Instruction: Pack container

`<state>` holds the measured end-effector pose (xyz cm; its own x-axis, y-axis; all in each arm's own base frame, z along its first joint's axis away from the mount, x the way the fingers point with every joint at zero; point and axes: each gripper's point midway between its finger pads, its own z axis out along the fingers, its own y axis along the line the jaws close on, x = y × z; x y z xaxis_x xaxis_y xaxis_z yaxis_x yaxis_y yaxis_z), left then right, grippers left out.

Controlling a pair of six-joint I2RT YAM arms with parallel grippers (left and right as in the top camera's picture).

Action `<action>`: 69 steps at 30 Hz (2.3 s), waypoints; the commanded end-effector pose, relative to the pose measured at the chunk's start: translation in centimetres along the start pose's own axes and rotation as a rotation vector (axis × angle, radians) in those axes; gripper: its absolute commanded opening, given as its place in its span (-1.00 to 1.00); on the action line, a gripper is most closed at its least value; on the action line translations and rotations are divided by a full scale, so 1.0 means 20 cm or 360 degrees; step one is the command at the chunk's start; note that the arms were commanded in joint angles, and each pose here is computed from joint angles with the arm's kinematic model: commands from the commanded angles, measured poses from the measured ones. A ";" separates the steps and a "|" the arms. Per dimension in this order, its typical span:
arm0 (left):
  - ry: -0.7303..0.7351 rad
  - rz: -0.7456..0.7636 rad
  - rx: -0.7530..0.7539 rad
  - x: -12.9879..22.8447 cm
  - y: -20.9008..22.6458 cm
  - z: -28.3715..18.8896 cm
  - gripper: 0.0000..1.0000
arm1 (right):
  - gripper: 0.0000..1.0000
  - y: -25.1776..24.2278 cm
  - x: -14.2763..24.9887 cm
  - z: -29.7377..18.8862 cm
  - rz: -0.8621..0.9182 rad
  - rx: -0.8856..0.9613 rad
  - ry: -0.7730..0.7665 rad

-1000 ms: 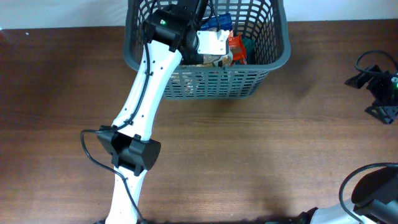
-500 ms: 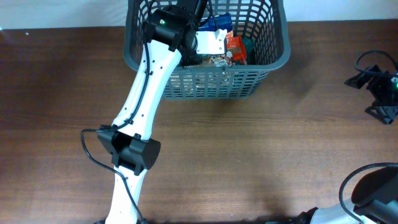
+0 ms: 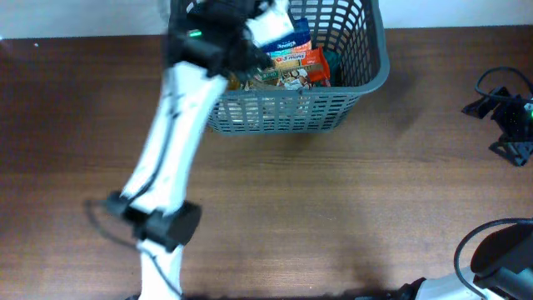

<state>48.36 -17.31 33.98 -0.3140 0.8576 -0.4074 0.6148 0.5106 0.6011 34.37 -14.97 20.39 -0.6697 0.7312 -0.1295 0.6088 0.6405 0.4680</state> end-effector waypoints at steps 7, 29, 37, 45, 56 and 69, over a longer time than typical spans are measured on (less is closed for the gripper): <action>-0.0242 -0.1103 -0.0608 0.58 0.65 -1.00 0.99 | 0.98 0.02 0.01 -0.01 -0.0003 -0.0017 -0.0004; 0.0908 -0.1999 0.0231 1.72 0.12 0.18 0.99 | 0.97 0.02 0.01 -0.01 -0.0003 -0.0017 -0.0004; 0.1056 -0.2009 0.0347 1.81 0.00 0.36 0.98 | 0.98 0.02 0.01 0.00 -0.0006 -0.0016 0.0003; 0.1073 -0.2010 0.0361 1.83 -0.02 0.38 0.98 | 0.98 0.31 0.17 -0.14 -0.0281 -0.0104 -0.0091; 0.1073 -0.2010 0.0361 1.83 -0.02 0.38 0.98 | 0.98 0.62 0.33 -0.77 -0.0872 0.0112 -0.1207; 0.1073 -0.2010 0.0361 1.83 -0.02 0.38 0.98 | 0.98 0.03 0.77 -0.64 -0.0762 -0.0077 -0.1848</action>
<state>42.26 13.39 14.03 -0.9600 -0.2375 -0.1485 -0.2339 0.9714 -0.0414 18.89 -6.13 35.92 0.0401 0.2174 -0.9753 0.3435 0.9136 0.2178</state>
